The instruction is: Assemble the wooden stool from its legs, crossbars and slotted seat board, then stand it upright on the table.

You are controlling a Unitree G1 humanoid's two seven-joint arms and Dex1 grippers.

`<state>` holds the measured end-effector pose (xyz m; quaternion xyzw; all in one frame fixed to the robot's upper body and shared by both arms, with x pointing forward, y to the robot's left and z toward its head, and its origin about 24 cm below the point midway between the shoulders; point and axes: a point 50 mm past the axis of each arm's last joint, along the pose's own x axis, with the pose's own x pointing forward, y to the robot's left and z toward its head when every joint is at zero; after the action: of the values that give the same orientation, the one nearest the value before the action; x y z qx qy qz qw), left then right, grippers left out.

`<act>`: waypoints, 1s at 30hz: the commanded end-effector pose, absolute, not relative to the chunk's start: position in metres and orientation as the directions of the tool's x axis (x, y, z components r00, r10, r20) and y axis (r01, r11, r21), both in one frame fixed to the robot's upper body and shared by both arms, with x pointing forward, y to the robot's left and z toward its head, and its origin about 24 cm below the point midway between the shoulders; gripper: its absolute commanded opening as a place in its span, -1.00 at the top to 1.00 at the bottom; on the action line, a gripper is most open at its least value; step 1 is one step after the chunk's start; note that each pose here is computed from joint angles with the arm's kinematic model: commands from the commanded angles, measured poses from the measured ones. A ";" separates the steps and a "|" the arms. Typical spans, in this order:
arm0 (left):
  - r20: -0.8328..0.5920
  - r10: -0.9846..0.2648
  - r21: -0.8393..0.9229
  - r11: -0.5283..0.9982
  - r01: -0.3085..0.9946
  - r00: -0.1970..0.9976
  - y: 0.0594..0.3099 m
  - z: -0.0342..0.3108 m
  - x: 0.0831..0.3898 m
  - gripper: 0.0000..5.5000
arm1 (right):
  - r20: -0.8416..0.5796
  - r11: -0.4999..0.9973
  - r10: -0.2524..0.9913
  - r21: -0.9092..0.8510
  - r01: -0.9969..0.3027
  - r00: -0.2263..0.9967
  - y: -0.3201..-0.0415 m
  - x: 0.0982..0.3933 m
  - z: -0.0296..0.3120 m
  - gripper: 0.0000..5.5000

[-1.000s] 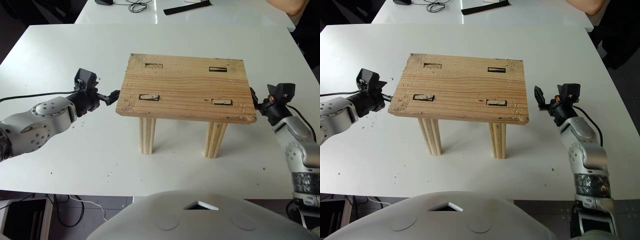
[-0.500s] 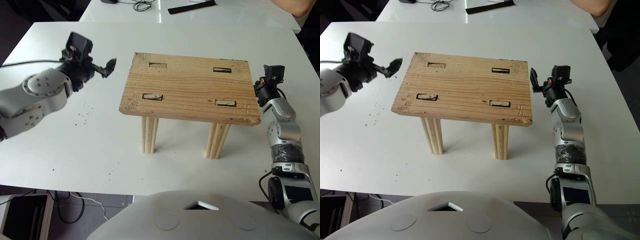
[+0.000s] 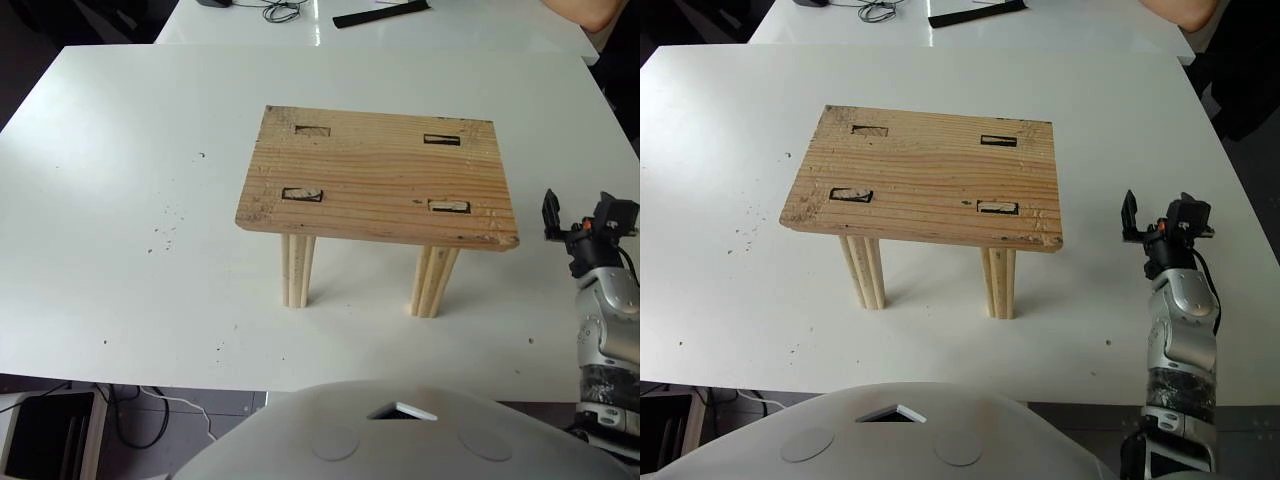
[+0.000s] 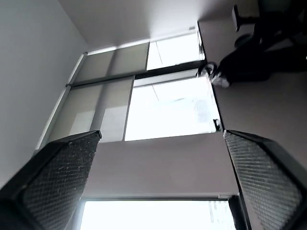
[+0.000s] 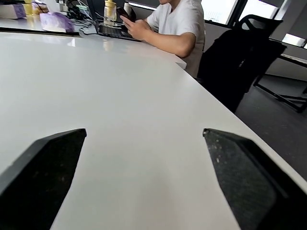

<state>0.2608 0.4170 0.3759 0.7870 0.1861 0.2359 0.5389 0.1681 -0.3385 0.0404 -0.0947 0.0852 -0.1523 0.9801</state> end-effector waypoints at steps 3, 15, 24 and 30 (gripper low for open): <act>0.115 0.964 0.649 -0.256 0.716 0.240 0.529 0.346 0.097 -0.73 | -0.073 0.850 -0.470 -0.306 0.428 0.880 -0.380 0.115 0.068 -0.64; -0.308 0.854 0.828 0.025 0.559 0.418 0.511 0.090 0.133 -0.73 | -0.077 0.931 -0.280 -0.264 0.251 0.957 -0.352 0.180 0.069 -0.64; -0.383 0.297 0.639 0.769 0.018 0.875 0.327 0.024 0.311 -0.73 | -0.051 0.972 -0.156 -0.187 0.144 0.986 -0.320 0.224 0.069 -0.64; -0.177 -0.076 0.392 0.909 0.141 0.981 0.236 0.064 0.360 -0.73 | -0.061 0.991 -0.077 -0.114 0.070 0.995 -0.288 0.244 0.051 -0.64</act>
<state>0.3502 0.2629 0.0493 0.2312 0.1323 -0.0053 0.9638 0.2405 -0.2981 0.0642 -0.0696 0.0149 -0.0478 0.9963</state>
